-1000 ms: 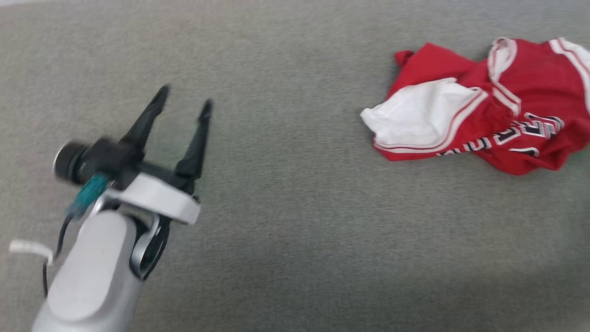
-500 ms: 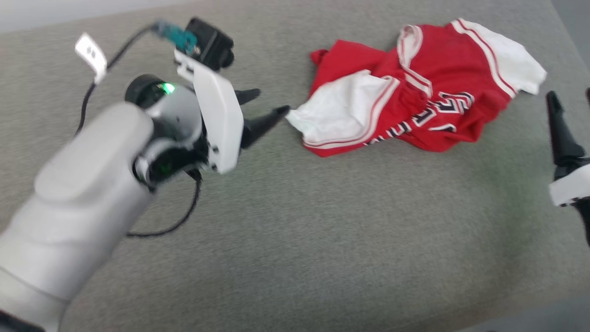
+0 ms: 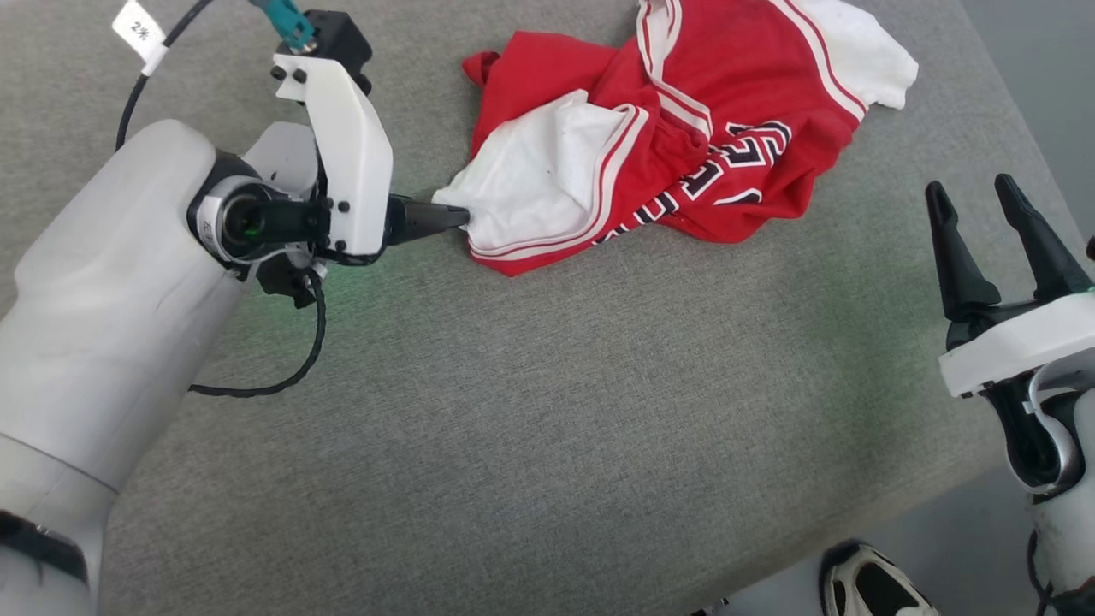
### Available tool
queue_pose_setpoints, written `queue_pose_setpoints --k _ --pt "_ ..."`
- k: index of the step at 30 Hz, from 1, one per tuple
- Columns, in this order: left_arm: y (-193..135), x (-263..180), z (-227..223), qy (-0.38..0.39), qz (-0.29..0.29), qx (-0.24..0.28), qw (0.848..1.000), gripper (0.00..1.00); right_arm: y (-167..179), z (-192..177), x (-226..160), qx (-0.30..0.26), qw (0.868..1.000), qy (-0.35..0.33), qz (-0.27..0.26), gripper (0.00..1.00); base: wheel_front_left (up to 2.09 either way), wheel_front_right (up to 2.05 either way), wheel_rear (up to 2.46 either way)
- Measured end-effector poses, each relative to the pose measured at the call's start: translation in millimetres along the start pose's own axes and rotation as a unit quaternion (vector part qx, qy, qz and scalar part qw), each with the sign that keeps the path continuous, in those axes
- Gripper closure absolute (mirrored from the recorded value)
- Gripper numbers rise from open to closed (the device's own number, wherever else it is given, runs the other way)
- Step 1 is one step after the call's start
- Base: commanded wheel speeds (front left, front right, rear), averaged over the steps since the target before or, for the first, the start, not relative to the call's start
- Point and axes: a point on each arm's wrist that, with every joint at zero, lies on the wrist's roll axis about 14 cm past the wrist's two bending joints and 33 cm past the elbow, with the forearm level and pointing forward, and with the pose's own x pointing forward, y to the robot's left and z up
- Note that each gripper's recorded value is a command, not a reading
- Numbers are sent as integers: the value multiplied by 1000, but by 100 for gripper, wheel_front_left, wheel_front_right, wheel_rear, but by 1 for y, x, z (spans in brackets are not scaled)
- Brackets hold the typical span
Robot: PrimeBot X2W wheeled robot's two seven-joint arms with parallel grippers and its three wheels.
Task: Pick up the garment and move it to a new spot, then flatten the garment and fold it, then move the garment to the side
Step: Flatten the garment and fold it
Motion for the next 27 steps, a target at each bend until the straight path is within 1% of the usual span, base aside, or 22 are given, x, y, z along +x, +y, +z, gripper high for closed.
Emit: queue_pose_setpoints --k 1,5,6,8,9,11,12,15,18,20,22,24,27 --pt "0 3 0 0 -7 -12 1000 0 1 -1 0 0 1000 1 -1 0 0 0 0" --pt "-11 10 8 -3 -33 -18 999 0 2 -2 2 -1 1000 3 -2 0 0 0 0" --pt "-12 11 8 -1 -35 -17 999 2 2 -2 3 0 1000 2 -2 0 0 0 0" --pt "-14 14 5 6 -39 -16 999 22 5 -4 4 0 1000 3 0 0 0 0 0" --pt "-15 15 5 7 -41 -15 999 52 7 -5 4 0 1000 4 1 0 0 0 0" --pt "-17 16 2 14 -47 -19 999 89 8 -6 4 1 1000 5 2 0 0 0 0" --pt "-18 16 3 13 -47 -14 999 100 8 -6 5 1 1000 4 2 0 0 0 0" --pt "-21 13 6 -1 -52 -18 998 100 8 -4 7 2 1000 0 1 0 0 0 0" --pt "-23 1 15 -24 -53 -15 998 100 8 -1 10 -1 1000 -5 3 0 0 0 0" --pt "-23 -15 28 -60 -52 -16 997 100 9 -1 10 1 1000 -6 5 0 0 0 0" --pt "-20 -36 41 -104 -53 -27 993 100 13 -1 11 3 1000 -6 11 0 0 0 0" --pt "-12 -57 46 -135 -39 -30 990 100 20 -1 12 3 1000 -4 21 0 0 0 0" --pt "20 -87 35 -170 5 -54 984 100 33 4 17 7 999 -8 39 0 0 0 0"
